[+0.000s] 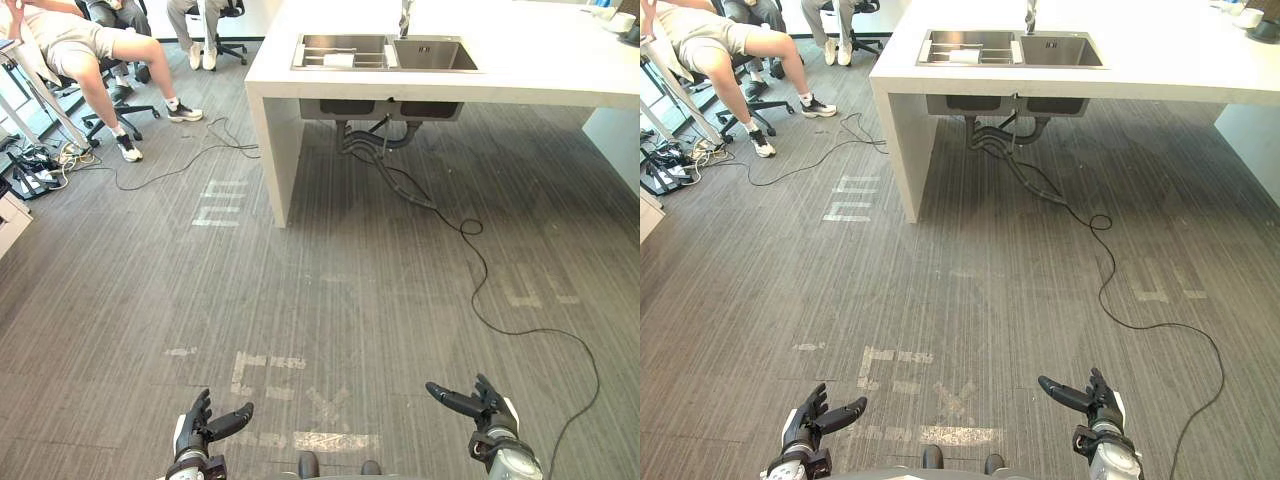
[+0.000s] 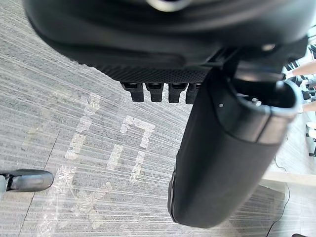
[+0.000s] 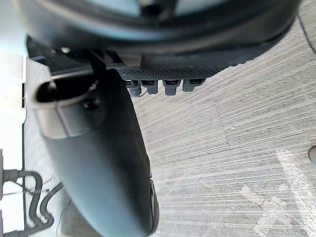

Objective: Walk over to the sink, pick up the cup, carry it to the dishwasher, place the cup inside the dishwasher, then close the dishwasher door

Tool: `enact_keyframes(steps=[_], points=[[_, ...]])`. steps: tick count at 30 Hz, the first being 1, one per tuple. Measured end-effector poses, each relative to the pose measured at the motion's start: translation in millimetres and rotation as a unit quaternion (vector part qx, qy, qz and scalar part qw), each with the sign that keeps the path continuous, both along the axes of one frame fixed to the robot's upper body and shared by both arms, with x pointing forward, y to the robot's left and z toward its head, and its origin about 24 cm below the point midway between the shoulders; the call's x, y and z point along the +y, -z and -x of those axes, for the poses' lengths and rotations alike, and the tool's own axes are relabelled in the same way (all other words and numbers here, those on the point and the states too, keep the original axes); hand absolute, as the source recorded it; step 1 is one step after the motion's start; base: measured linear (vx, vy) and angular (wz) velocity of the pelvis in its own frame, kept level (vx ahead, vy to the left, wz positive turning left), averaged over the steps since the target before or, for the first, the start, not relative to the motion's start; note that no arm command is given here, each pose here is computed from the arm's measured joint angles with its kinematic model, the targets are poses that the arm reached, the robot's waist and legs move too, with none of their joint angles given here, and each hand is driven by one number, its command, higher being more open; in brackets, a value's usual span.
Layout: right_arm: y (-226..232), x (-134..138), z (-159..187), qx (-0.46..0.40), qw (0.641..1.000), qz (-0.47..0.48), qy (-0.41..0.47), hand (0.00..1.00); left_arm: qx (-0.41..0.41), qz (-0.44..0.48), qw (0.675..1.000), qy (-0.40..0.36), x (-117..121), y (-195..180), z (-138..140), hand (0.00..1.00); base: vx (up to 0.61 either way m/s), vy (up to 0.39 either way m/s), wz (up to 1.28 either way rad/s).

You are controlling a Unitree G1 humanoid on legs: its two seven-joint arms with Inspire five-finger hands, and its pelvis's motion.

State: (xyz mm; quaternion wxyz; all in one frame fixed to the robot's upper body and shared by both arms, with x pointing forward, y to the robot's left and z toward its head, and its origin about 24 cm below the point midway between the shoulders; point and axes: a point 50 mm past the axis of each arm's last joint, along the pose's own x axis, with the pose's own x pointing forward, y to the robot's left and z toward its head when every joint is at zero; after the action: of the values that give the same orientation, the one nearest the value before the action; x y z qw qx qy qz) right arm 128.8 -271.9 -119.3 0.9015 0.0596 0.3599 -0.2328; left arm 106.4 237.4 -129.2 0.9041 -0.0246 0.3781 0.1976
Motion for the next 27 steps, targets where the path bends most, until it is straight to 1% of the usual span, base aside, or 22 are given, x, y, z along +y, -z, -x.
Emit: enact_keyframes(steps=[5, 11, 27], points=[[1.1, 1.8, 0.3, -0.007, 1.0, -0.014, 0.023, 1.0, 0.003, 0.007, 1.0, -0.014, 0.0, 1.9, 1.4, 1.0, 0.0, 0.0, 0.0], [8.0, 6.1, 6.2, 0.011, 0.999, -0.026, 0.028, 1.0, 0.025, 0.016, 0.999, -0.012, -4.5, 8.1, 4.3, 1.0, -0.02, -0.006, 0.0], [10.2, 7.8, 8.3, 0.016, 0.999, -0.035, 0.025, 1.0, 0.041, 0.009, 0.998, 0.045, -18.3, 11.4, 2.4, 1.0, -0.01, -0.012, -0.04]])
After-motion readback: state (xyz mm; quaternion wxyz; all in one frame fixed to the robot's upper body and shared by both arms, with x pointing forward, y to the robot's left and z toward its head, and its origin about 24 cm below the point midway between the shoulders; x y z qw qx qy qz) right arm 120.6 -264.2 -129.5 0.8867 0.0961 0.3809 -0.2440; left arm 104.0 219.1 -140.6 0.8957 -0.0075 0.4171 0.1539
